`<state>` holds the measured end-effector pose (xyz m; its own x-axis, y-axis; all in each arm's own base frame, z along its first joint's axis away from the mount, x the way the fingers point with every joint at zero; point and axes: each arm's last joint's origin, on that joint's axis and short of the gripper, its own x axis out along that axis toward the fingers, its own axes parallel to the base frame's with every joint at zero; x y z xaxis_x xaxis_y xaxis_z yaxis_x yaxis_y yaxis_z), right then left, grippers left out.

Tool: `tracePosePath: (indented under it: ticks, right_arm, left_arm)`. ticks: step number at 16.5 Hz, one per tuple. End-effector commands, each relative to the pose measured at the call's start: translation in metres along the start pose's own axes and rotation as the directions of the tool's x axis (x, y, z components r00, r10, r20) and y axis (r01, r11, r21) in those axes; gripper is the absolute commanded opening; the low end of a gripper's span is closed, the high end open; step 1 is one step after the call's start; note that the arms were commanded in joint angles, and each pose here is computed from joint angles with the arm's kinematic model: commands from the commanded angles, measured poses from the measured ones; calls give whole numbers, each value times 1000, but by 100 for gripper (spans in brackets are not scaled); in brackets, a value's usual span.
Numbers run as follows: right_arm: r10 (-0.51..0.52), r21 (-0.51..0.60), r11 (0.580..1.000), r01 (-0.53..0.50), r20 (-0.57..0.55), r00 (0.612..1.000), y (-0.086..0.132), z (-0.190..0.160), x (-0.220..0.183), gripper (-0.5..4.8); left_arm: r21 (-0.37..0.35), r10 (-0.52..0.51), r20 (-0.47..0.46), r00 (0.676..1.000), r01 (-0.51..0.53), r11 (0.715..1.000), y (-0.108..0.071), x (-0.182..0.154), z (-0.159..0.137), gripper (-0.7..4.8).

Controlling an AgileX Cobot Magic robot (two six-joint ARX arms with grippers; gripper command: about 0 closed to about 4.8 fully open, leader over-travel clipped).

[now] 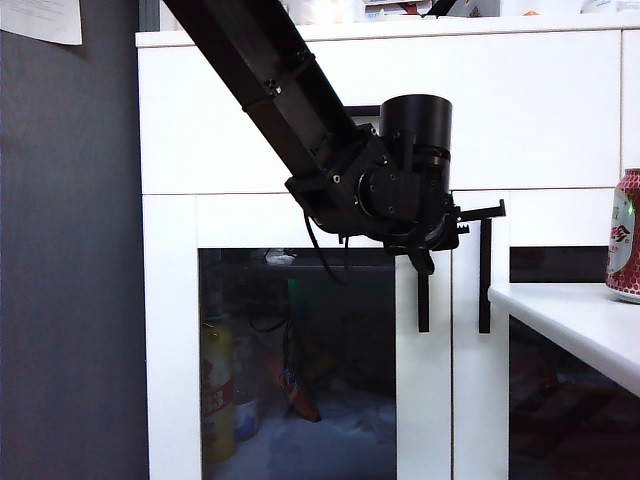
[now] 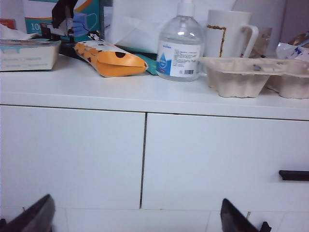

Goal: Open the left door of the white cabinet, pick up a can of beverage from the table on the right, place it inside the cabinet, and finally close the cabinet door.

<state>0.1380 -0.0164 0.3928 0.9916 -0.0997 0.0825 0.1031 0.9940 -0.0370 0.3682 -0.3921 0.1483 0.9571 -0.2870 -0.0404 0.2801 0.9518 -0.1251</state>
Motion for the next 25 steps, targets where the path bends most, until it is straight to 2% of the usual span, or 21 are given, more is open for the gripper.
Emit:
tracePosePath:
  ticks: [1, 6, 8, 14, 20, 25]
  right_arm:
    - [-1, -3, 1000, 2, 32, 999, 0, 4, -1, 441]
    - [-6, -5, 1000, 7, 187, 982, 0, 19, -2, 441]
    - [-6, -3, 1000, 7, 212, 977, 0, 22, -2, 441]
    - [0, 38, 999, -6, 151, 989, 0, 16, -2, 441]
    - [4, 43, 999, -1, -56, 998, 1, -4, -1, 441]
    - [4, 43, 999, -1, -80, 997, 1, -7, 1, 441]
  left_arm:
    - [-30, -64, 6, 998, 64, 997, -12, -6, 3, -5]
    - [-10, -59, -29, 998, 59, 998, -11, -6, -1, -5]
    - [-9, -59, -30, 998, 59, 998, -11, -6, -1, -5]
    - [-9, -59, -30, 998, 59, 998, -11, -6, -1, -5]
    - [-8, -59, -32, 998, 59, 998, -11, -6, -2, -5]
    - [-7, -59, -33, 998, 59, 998, -11, -6, -2, -5]
